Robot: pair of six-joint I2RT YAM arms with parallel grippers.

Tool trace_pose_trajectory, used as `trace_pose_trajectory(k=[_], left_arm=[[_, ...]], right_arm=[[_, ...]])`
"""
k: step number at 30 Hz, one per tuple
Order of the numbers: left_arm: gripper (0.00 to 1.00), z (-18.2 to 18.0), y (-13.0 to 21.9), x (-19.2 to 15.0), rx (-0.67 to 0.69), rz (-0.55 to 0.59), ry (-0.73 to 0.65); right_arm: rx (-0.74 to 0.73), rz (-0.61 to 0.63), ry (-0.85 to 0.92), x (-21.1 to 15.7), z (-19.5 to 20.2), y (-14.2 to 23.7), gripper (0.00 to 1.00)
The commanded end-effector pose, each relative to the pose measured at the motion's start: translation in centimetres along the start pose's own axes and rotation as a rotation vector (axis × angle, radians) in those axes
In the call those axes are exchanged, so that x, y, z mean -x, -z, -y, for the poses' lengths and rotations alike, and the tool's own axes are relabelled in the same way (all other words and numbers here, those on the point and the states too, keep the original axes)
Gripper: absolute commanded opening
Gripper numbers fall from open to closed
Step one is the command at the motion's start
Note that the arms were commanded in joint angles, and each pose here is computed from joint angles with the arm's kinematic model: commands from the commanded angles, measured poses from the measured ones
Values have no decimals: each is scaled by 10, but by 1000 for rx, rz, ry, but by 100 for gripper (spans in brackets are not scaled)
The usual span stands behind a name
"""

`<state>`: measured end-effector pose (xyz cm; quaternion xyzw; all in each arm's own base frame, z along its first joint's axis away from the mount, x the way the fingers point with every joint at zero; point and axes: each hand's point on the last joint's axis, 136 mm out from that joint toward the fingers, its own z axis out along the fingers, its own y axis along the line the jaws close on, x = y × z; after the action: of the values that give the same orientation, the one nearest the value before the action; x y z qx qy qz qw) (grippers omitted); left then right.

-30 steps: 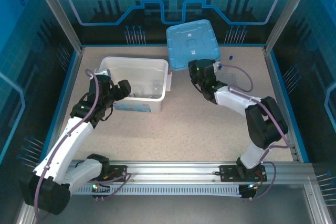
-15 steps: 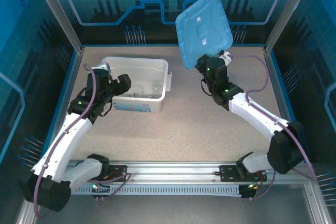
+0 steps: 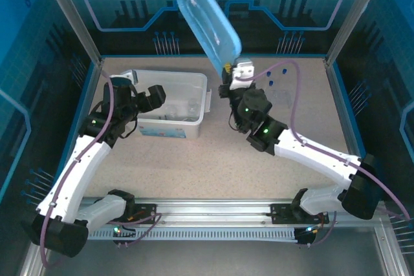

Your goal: Organize the chemistry lab equipment

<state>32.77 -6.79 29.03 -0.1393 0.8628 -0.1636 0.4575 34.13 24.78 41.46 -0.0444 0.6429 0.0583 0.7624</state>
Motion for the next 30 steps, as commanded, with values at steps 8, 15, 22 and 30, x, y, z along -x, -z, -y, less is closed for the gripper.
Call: trace_pose_trajectory(k=[8, 15, 22, 30], left_arm=[[100, 28, 23, 13, -129, 2, -20], [99, 30, 27, 10, -188, -25, 96], [99, 2, 23, 5, -158, -60, 309], [98, 20, 24, 26, -355, -62, 515]], right_arm=[[-196, 268, 500, 42, -37, 12, 8], [-233, 265, 622, 26, -44, 7, 9], [-262, 219, 711, 7, -31, -1, 9], [-266, 143, 774, -27, -26, -2, 10]])
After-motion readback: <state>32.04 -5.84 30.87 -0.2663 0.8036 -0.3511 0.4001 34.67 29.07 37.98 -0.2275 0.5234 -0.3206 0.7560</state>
